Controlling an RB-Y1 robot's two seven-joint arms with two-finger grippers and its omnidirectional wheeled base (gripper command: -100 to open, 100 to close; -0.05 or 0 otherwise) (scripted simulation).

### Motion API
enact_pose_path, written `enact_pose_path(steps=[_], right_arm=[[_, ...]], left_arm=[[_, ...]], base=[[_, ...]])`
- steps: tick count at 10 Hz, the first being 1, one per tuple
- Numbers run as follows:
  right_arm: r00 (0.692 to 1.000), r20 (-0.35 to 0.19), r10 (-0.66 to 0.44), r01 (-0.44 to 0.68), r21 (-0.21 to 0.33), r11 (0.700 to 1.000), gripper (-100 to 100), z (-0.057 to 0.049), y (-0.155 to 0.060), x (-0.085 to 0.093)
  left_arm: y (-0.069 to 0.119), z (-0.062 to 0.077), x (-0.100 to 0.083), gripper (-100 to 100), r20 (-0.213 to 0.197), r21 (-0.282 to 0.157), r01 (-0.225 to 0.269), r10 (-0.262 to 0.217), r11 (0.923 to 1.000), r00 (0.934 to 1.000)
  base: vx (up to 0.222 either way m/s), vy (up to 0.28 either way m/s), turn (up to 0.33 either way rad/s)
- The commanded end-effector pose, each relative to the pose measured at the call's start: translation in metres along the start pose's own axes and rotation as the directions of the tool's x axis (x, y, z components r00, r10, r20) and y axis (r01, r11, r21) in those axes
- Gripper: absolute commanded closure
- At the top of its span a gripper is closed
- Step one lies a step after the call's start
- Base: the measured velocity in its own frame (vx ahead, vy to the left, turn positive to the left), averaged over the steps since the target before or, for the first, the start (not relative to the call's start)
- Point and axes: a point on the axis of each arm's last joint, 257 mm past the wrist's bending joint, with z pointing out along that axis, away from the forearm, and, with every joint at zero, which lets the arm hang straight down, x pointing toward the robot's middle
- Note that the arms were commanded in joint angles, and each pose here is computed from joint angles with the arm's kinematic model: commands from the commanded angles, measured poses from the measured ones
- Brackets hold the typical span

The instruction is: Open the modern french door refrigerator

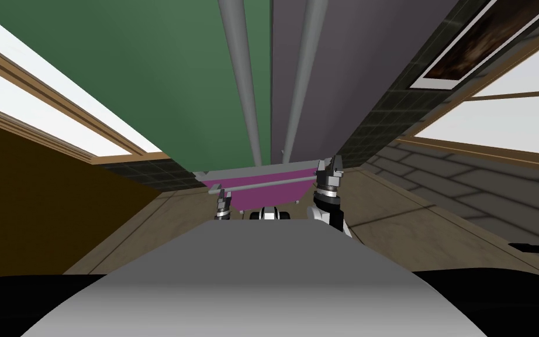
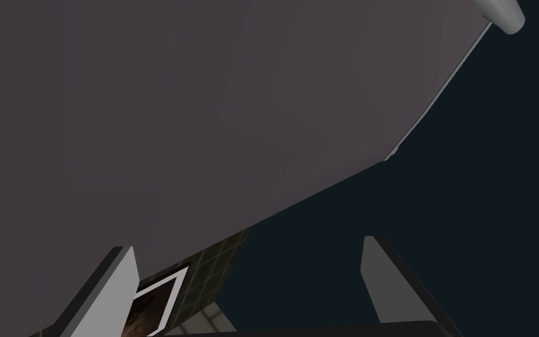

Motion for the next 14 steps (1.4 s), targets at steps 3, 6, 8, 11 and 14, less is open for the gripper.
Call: enact_pose_path(steps=[3,6,8,11,14], right_arm=[[1.0,0.0,0.0,0.0,0.0,1.0,0,0.0,0.0,0.0],[1.0,0.0,0.0,0.0,0.0,1.0,0,0.0,0.0,0.0],[1.0,0.0,0.0,0.0,0.0,1.0,0,0.0,0.0,0.0],[1.0,0.0,0.0,0.0,0.0,1.0,0,0.0,0.0,0.0],[1.0,0.0,0.0,0.0,0.0,1.0,0,0.0,0.0,0.0]], left_arm=[[0.0,-0.006,0.002,100,0.0,-0.003,0.0,0.0,1.0,1.0],[0.001,-0.015,0.007,100,0.001,-0.001,0.002,-0.002,1.0,1.0],[0.016,0.004,0.011,100,-0.001,-0.01,0.002,-0.002,0.9999,1.0],[0.024,0.026,0.017,100,-0.007,0.001,0.011,-0.011,0.9999,0.9999],[0.037,0.057,0.024,100,-0.013,0.001,0.014,-0.014,0.9999,0.9998]], base=[[0.0,0.006,-0.006],[-0.001,0.026,-0.003],[-0.143,-0.014,0.025],[-0.144,-0.014,0.019],[-0.147,0.002,0.016]])
